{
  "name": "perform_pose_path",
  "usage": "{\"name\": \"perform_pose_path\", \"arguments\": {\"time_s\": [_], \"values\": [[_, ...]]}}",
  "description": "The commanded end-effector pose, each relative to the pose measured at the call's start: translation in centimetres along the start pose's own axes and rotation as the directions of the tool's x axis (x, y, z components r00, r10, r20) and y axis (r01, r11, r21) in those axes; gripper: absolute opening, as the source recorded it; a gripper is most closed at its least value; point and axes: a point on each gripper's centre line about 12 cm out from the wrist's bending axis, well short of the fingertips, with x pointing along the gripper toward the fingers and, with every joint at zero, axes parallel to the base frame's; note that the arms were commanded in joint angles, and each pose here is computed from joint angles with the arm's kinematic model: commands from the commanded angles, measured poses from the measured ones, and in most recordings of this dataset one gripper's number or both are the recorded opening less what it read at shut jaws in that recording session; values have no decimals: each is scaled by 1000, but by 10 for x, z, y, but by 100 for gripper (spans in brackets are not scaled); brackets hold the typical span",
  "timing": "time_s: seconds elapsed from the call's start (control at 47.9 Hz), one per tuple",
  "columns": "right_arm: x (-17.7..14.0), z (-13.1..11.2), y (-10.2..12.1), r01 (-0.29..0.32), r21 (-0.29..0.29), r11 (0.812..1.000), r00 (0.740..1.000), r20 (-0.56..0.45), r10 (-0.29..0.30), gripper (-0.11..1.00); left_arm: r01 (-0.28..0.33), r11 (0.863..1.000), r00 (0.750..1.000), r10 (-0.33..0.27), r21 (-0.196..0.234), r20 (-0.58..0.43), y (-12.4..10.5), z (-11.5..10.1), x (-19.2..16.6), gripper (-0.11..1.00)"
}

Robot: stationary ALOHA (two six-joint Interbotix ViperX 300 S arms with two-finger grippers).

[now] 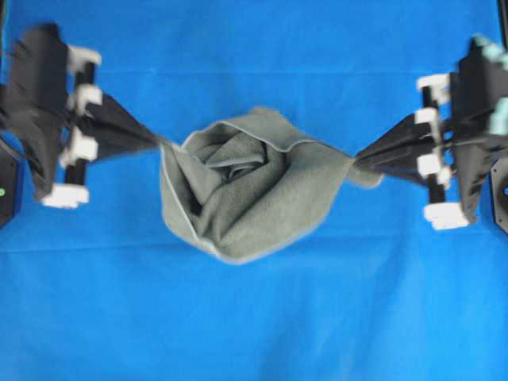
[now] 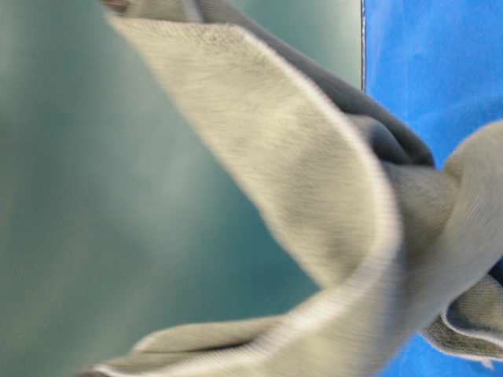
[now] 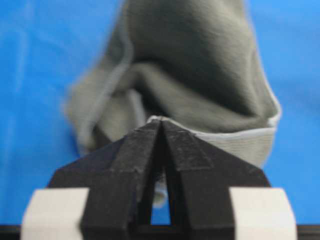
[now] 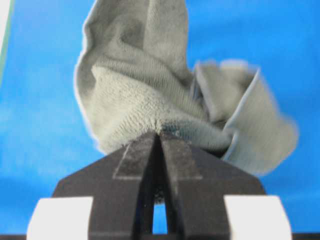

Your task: Fold a large towel.

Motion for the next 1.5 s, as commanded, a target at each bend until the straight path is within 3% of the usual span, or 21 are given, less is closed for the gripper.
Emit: {"name": "perform_pose_path", "arguments": {"time_s": [0.0, 0.167, 0.271, 0.313, 0.375, 0.459, 0.584, 0.647, 0.688, 0.772, 0.814, 0.876, 0.96, 1.064, 1.147, 1.231, 1.335, 1.398, 1.481], "values": [[-12, 21, 0, 8, -22, 1000, 998, 69, -7, 2, -31, 1000, 996, 31, -3, 79, 9, 23, -16, 2], [-32, 54, -26, 124, -22, 992, 979, 164, -119, 2, -130, 991, 975, 129, -5, 181, 35, 57, -40, 2], [-52, 75, -55, 251, -1, 968, 945, 215, -245, 2, -218, 976, 950, 211, 2, 228, 57, 74, -55, 2], [-61, 83, -66, 302, 10, 953, 927, 231, -296, 2, -260, 966, 936, 249, 10, 248, 66, 81, -62, 2], [-75, 93, -82, 376, 31, 926, 894, 252, -371, 2, -341, 939, 907, 317, 43, 278, 83, 92, -77, 2], [-95, 107, -104, 474, 66, 878, 838, 271, -473, 2, -419, 908, 865, 395, 13, 310, 101, 102, -94, 2], [-121, 124, -122, 573, 91, 815, 765, 298, -571, 2, -496, 868, 811, 473, -23, 345, 118, 113, -115, 2], [-133, 132, -126, 602, 104, 792, 735, 317, -600, 2, -511, 859, 795, 487, -34, 363, 121, 117, -120, 2], [-137, 136, -126, 605, 113, 788, 728, 323, -605, 2, -513, 858, 787, 488, -40, 378, 120, 120, -124, 2], [-145, 143, -122, 600, 132, 789, 724, 329, -606, 2, -488, 869, 784, 475, -75, 399, 114, 125, -131, 2], [-147, 143, -118, 582, 150, 799, 735, 325, -596, 2, -475, 877, 786, 461, -75, 413, 107, 126, -137, 2], [-151, 141, -103, 518, 189, 834, 774, 312, -551, 2, -441, 894, 793, 429, -77, 432, 94, 127, -146, 2], [-157, 137, -83, 433, 215, 876, 827, 292, -480, 2, -358, 930, 810, 355, -86, 466, 69, 128, -165, 2], [-167, 131, -52, 298, 227, 927, 901, 254, -352, 2, -232, 966, 840, 256, -110, 478, 43, 126, -185, 2], [-170, 127, -29, 172, 215, 961, 946, 235, -222, 2, -115, 982, 870, 174, -152, 462, 26, 121, -193, 2], [-166, 126, -12, 76, 196, 978, 966, 229, -121, 2, 11, 977, 910, 78, -212, 408, 11, 113, -189, 2], [-150, 123, 8, -32, 156, 987, 979, 206, -1, 2, 132, 954, 945, -39, -268, 324, -7, 102, -172, 2], [-141, 121, 20, -83, 131, 988, 979, 194, 57, 2, 217, 938, 951, -141, -269, 274, -25, 95, -160, 2], [-135, 121, 36, -152, 96, 984, 972, 195, 131, 2, 303, 925, 939, -248, -229, 239, -47, 92, -151, 2]]}}
